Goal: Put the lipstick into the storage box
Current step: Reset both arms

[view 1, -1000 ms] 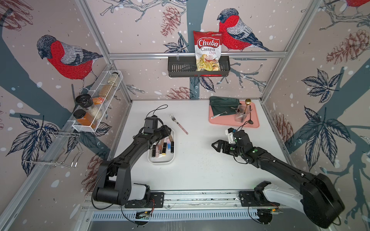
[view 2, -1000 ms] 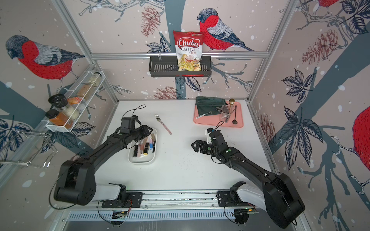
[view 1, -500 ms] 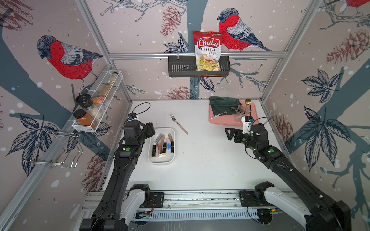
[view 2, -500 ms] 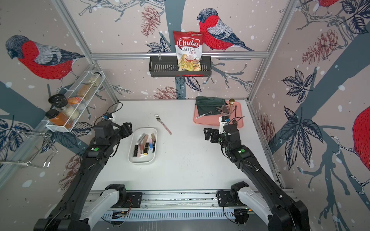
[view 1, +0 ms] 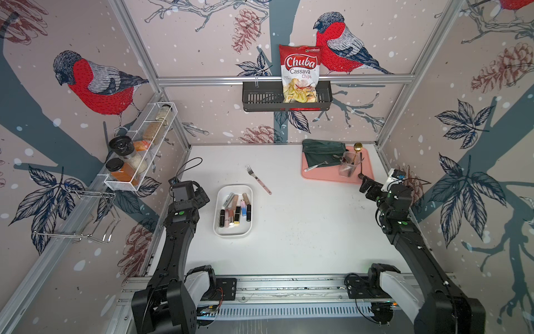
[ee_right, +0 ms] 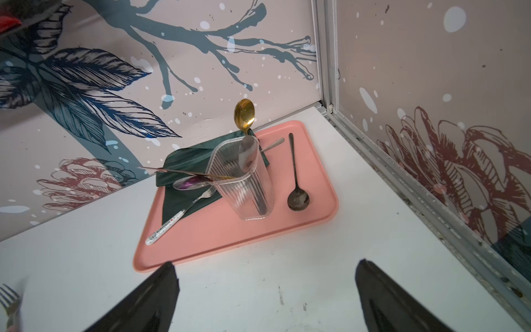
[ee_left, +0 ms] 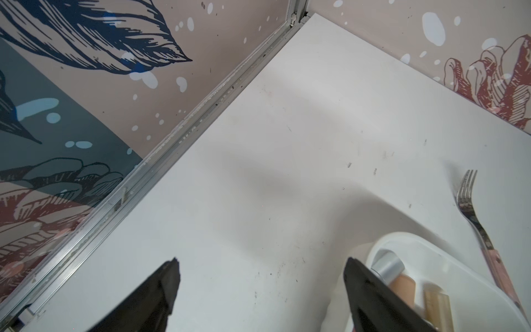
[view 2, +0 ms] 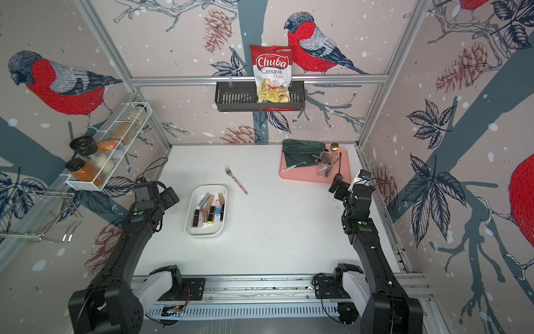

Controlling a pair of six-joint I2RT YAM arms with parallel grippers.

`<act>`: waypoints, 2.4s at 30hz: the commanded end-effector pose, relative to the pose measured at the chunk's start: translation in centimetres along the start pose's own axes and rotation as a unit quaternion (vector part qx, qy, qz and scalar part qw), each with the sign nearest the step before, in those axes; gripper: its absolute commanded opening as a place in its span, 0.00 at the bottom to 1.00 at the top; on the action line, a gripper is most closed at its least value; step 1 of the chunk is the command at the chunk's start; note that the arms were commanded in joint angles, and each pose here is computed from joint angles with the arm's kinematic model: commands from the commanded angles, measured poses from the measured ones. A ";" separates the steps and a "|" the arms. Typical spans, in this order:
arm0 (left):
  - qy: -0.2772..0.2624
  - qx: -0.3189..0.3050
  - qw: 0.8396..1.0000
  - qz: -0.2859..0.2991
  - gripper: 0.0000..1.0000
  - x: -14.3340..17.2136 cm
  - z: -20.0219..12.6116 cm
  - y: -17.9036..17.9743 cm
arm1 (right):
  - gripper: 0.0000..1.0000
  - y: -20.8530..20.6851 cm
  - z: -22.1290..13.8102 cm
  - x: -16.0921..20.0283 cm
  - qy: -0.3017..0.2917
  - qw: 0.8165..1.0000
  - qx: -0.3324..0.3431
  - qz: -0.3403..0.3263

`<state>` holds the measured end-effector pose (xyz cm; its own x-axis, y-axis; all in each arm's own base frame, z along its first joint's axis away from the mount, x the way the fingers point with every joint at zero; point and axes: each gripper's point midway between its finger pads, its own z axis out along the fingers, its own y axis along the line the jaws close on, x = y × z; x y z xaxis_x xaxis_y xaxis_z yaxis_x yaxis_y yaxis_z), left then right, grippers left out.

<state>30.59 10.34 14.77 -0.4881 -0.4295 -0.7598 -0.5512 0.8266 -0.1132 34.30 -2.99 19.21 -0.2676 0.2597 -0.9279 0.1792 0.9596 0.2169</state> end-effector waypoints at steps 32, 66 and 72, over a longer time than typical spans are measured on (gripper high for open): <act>-0.252 0.186 0.946 0.080 0.96 0.0 2.8 -8.1 | 1.00 0.6 4.3 5.3 -0.104 0.991 -0.028 -0.084; -0.285 0.160 0.938 0.113 0.98 1.3 2.7 -9.3 | 1.00 1.2 4.1 5.5 -0.103 0.989 -0.053 -0.088; -0.283 0.159 0.939 0.113 0.98 1.3 2.8 -9.3 | 1.00 1.2 4.1 5.6 -0.104 0.989 -0.049 -0.091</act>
<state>36.87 3.01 12.02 -0.1209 -0.0493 -0.9914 -0.1985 0.9798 -0.0245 36.89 -0.79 12.81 -0.0969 0.0595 -0.9935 0.0445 0.9975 0.0554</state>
